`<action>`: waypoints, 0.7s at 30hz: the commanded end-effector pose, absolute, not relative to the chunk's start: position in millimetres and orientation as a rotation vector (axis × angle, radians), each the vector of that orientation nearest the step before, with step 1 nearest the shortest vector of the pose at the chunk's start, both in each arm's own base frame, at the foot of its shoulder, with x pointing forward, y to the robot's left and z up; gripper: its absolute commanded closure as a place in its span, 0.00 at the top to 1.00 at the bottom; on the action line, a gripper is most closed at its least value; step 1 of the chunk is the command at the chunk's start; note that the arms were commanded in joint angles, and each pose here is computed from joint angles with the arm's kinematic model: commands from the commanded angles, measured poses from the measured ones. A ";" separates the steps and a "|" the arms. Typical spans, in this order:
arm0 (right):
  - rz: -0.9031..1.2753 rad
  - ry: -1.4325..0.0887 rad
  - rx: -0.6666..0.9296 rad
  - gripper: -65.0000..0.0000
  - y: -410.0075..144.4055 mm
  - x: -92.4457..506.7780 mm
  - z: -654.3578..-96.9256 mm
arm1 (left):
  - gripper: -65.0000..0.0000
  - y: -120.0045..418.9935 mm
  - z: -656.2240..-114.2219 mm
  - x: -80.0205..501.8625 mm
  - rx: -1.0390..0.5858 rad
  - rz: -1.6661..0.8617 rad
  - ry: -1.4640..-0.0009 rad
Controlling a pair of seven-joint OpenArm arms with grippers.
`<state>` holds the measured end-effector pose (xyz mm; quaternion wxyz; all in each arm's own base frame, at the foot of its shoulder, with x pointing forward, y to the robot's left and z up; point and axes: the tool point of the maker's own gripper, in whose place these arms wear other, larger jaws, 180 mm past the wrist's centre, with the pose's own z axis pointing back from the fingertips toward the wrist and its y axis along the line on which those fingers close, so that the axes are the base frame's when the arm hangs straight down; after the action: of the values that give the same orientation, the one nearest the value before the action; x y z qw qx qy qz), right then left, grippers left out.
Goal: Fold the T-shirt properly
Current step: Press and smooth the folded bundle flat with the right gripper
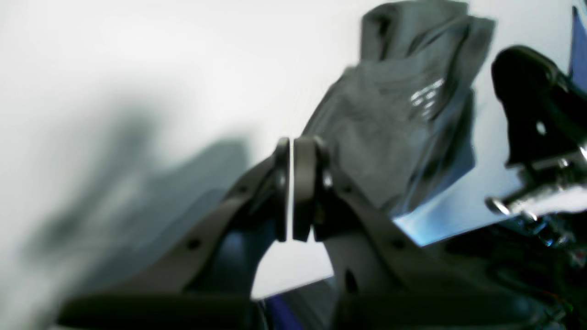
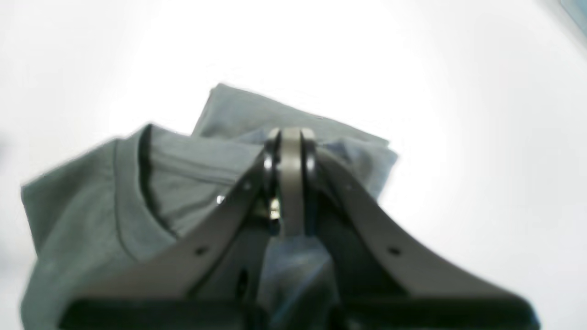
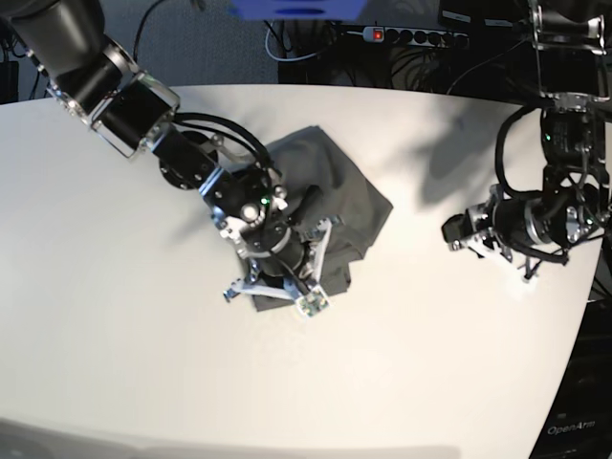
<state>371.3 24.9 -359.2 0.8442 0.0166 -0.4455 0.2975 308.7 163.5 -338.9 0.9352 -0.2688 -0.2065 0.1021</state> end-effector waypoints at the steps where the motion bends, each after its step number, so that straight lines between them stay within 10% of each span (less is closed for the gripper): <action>1: 0.631 -1.007 0.022 0.00 24.5 385.1 -345.0 | 0.03 167.1 -324.9 317.8 -0.556 0.199 -0.470; 21: 0.582 -0.923 -0.007 0.00 -59.1 402.0 -444.1 | 0.03 167.0 -318.8 319.8 -0.553 0.189 -0.488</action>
<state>399.9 -40.3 -438.4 0.8414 0.0245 -0.4613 0.2805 310.8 163.7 -332.7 0.9332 -0.2689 -0.2168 0.0990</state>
